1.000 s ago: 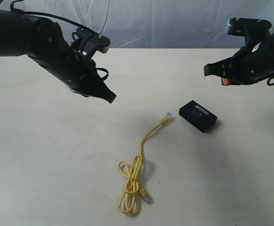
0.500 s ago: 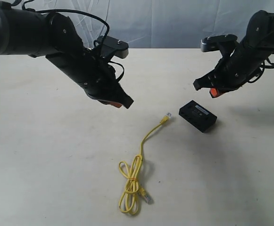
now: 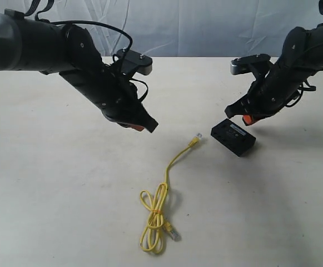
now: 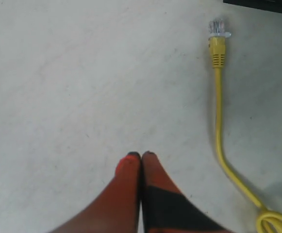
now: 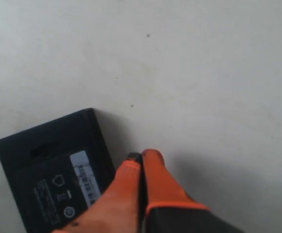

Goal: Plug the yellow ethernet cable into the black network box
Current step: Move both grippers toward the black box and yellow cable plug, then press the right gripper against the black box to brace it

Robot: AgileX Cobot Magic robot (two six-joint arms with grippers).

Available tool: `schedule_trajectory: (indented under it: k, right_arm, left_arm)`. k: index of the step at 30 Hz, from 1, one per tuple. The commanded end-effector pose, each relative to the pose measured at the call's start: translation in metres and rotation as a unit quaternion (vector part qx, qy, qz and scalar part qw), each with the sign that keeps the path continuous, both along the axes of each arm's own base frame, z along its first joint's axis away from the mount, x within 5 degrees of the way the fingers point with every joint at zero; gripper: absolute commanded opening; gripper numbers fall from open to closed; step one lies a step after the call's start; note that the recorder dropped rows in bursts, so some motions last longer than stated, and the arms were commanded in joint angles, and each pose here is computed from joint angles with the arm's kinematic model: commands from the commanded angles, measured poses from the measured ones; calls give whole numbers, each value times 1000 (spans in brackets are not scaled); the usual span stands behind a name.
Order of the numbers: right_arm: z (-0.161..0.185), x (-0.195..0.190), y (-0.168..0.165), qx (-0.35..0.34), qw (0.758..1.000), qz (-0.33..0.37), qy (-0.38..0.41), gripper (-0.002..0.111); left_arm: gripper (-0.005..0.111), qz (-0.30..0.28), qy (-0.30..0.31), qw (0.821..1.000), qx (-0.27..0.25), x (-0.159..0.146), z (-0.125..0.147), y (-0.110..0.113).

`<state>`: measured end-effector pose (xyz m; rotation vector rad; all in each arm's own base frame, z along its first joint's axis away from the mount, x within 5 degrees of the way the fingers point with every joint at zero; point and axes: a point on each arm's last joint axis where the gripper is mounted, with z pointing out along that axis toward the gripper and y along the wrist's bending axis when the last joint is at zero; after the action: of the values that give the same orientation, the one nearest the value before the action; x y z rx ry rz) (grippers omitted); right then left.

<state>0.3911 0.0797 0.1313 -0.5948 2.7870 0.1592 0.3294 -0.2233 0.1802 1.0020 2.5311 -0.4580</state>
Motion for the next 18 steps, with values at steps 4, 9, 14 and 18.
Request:
schedule_trajectory:
  k: [4,9,14,18]
  right_arm:
    - [-11,1,2,2,1000,2,11,0]
    - [-12,-1,5,20,1000,2,23,0]
    - [-16,-5,8,38,998,-5,55,0]
    - [-15,-7,11,54,997,-4,63,0]
  left_arm:
    - [0,-7,-7,1000,-29,6,-12,-9]
    - [0,-17,-15,999,-48,9,-21,-14]
    - [0,-34,-33,998,-39,11,-21,-14]
    - [0,-42,-39,998,-30,11,-22,-12]
